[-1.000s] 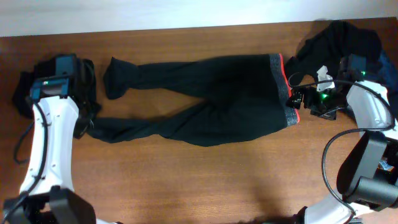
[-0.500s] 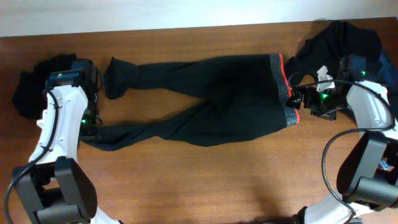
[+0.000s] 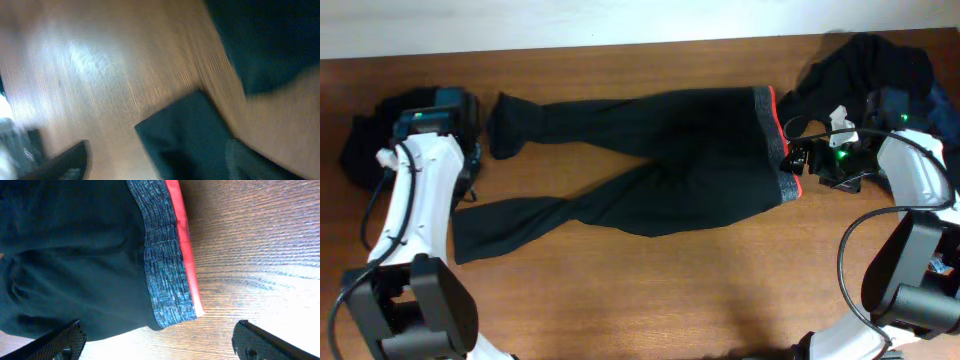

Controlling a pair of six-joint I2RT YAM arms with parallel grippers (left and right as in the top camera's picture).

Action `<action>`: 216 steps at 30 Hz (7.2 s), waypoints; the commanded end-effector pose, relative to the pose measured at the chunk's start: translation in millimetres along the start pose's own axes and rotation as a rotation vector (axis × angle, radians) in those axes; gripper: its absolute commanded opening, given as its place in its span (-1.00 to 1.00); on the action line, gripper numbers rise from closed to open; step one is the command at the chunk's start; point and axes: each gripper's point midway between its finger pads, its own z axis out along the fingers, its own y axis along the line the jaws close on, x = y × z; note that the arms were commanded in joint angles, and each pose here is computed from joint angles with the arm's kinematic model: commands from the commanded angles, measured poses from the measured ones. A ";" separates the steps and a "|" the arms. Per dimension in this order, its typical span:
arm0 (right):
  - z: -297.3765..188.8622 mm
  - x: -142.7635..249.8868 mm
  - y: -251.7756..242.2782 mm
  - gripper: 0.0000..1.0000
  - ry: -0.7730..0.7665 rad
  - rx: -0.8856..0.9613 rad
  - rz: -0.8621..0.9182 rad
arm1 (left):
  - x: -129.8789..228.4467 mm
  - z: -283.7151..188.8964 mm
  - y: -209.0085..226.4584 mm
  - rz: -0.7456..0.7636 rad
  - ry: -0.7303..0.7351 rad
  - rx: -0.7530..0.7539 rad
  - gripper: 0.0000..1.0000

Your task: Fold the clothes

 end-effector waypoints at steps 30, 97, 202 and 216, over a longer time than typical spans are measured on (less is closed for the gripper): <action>-0.2 -8.0 14.4 0.97 -0.021 -0.016 -0.039 | 179.0 -1.3 -72.8 1.403 0.431 0.446 0.95; 0.1 -5.7 15.1 0.98 -0.012 -0.021 -0.034 | 119.8 -89.3 -38.5 1.000 0.334 0.372 -0.99; 4.1 -2.1 25.5 0.98 0.007 -0.023 -0.064 | 42.0 -61.5 -36.4 0.506 -0.124 0.163 -0.99; 4.3 -2.0 25.5 0.98 0.007 -0.023 -0.063 | -24.5 -25.7 3.6 0.281 -0.142 0.056 -0.20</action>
